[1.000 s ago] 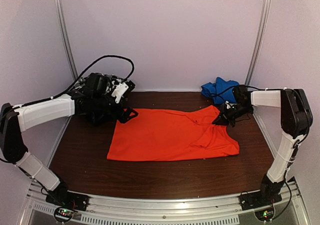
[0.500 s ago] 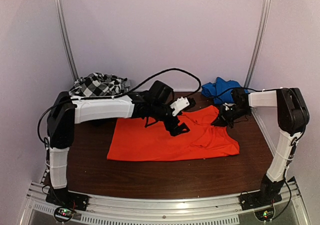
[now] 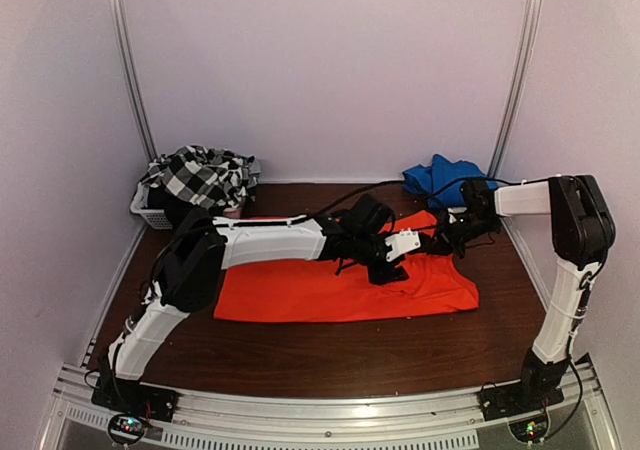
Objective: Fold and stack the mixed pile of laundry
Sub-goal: Smooth out the 1/3-folded T-shirt at the center of the board.
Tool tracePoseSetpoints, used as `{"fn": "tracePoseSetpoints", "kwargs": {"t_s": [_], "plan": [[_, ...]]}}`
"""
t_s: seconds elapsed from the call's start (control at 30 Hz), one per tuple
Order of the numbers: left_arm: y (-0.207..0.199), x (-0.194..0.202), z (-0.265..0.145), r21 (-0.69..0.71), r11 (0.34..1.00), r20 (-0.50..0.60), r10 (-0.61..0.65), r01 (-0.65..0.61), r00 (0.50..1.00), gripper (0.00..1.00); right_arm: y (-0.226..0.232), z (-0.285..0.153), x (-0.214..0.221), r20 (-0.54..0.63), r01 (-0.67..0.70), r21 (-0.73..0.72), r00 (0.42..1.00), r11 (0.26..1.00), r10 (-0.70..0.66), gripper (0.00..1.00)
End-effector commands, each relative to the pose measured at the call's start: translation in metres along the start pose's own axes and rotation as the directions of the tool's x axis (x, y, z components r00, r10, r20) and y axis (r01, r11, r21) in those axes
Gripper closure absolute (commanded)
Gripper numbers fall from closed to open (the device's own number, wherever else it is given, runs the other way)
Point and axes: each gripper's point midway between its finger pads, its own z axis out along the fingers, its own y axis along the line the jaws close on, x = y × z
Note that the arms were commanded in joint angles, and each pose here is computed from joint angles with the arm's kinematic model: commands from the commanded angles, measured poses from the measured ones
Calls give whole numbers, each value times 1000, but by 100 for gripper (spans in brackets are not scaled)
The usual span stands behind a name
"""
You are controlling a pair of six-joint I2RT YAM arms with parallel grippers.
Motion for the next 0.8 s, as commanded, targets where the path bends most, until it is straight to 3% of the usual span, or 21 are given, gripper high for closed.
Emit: {"fn": "tracePoseSetpoints", "kwargs": {"t_s": [0.0,0.3,0.5,0.6,0.67,0.77], "plan": [[-13,-7,14,43,994,23,104,-105,994,51,-1,1,2,-9,13,-1,1000,1000,-13,100],[-48,17,29,132,972,-30,201,-195,979,55,-4,0,7,-4,9,4,1000,1000,-9,100],[-46,17,33,122,972,-28,204,-199,979,57,-7,0,9,-3,7,9,1000,1000,-7,100],[-42,17,37,99,977,-36,191,-187,981,64,-6,-1,9,-2,7,9,1000,1000,-7,100],[-35,23,39,63,981,-66,186,-182,980,74,-6,-1,9,-2,6,10,1000,1000,-6,100],[-31,27,40,48,983,-77,182,-179,980,79,-5,-1,8,-1,8,10,1000,1000,-8,100]]}}
